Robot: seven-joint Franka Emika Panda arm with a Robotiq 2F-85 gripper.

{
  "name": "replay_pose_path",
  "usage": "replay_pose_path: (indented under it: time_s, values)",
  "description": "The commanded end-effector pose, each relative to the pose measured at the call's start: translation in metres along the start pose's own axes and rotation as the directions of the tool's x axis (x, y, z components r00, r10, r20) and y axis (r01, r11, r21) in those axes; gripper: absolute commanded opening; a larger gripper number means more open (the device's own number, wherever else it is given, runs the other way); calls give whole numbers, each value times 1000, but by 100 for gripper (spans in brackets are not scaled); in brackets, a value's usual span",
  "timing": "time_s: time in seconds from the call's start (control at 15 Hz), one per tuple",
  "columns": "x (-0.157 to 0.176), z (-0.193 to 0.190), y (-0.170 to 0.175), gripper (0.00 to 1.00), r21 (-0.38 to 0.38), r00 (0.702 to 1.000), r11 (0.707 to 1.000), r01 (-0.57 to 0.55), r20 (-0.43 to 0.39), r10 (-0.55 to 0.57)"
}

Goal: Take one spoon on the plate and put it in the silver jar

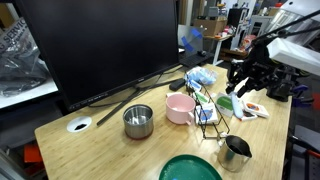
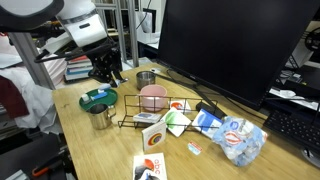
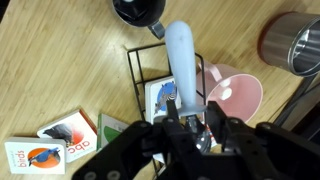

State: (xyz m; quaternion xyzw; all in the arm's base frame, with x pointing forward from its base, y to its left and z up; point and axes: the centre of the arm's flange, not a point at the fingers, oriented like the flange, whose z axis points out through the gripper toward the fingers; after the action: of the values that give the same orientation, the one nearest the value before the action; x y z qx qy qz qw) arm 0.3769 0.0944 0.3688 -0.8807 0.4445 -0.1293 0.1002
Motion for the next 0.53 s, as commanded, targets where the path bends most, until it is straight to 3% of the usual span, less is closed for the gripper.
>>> replay_pose_path:
  time_s: [0.0,0.2,0.47]
  values:
    - [7,1,10,10,-24,999,999,-36,-29,36]
    - [17,5,22,10,-37,996,996,-78,-43,77]
    - [2,23,28,10,-88,998,994,-58,-14,57]
